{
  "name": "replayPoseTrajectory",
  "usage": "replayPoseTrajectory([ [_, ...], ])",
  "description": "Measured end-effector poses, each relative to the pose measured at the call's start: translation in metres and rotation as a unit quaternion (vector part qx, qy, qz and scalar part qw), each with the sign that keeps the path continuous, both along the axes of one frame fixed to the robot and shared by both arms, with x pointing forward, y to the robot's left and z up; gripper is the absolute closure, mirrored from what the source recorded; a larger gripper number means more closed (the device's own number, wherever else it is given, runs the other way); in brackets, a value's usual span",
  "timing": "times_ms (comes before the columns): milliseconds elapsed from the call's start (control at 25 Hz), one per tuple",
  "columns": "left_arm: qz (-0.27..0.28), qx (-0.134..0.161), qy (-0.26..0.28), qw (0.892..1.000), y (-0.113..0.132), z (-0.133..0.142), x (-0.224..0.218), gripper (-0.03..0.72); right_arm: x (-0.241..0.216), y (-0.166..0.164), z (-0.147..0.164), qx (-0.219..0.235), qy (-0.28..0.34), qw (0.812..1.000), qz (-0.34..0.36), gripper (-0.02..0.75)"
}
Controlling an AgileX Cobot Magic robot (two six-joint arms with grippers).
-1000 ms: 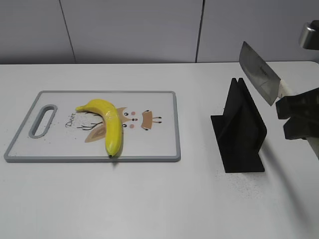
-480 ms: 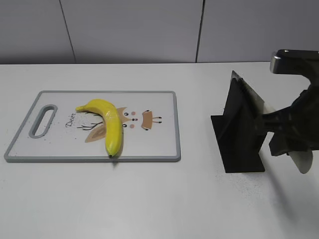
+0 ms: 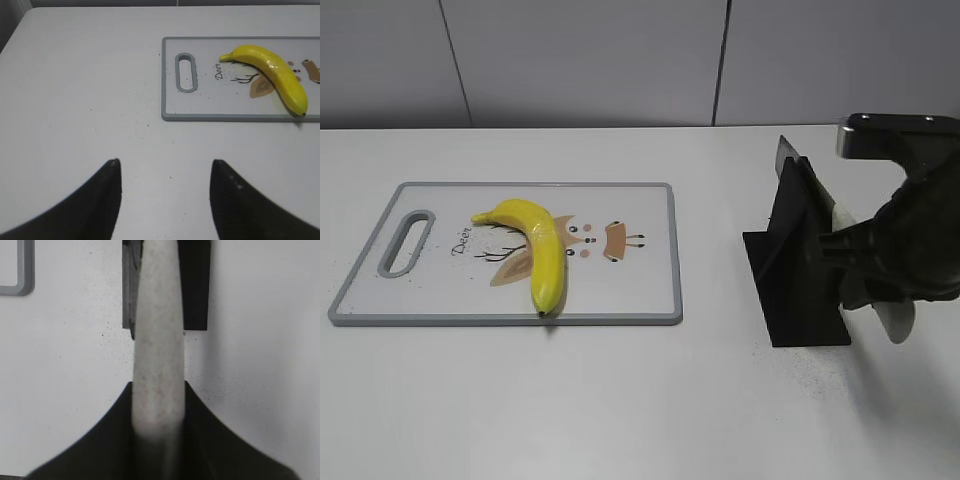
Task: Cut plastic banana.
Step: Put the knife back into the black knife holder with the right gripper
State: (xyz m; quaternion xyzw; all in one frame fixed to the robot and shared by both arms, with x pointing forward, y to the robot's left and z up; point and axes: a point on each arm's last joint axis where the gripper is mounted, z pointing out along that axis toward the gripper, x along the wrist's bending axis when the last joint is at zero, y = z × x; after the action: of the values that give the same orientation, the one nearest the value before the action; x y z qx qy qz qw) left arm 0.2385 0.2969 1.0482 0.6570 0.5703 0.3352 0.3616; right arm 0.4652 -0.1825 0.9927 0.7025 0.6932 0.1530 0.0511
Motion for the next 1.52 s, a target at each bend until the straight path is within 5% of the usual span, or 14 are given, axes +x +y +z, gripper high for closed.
replayPoseTrajectory([
  [200, 0.000, 0.000, 0.000, 1.000, 0.000, 0.000, 0.000, 0.156, 0.001, 0.001, -0.003, -0.001, 0.004, 1.000, -0.001, 0.542],
  [400, 0.000, 0.000, 0.000, 1.000, 0.000, 0.000, 0.000, 0.159, 0.001, 0.001, -0.004, -0.004, 0.005, 1.000, 0.005, 0.184],
  [480, 0.000, 0.000, 0.000, 1.000, 0.000, 0.000, 0.000, 0.159, 0.001, 0.001, -0.002, -0.005, 0.001, 1.000, 0.015, 0.101],
  [880, 0.000, 0.000, 0.000, 1.000, 0.000, 0.000, 0.000, 0.159, -0.027, -0.014, 0.085, 0.041, -0.163, 0.983, 0.072, 0.073],
  [1080, 0.000, 0.000, 0.000, 1.000, 0.000, 0.000, 0.000, 0.159, -0.077, -0.040, 0.121, 0.024, -0.233, 0.962, 0.140, 0.078],
  [1520, 0.000, 0.000, 0.000, 1.000, 0.000, 0.000, 0.000, 0.160, -0.169, -0.087, 0.082, 0.020, -0.279, 0.946, 0.163, 0.113],
])
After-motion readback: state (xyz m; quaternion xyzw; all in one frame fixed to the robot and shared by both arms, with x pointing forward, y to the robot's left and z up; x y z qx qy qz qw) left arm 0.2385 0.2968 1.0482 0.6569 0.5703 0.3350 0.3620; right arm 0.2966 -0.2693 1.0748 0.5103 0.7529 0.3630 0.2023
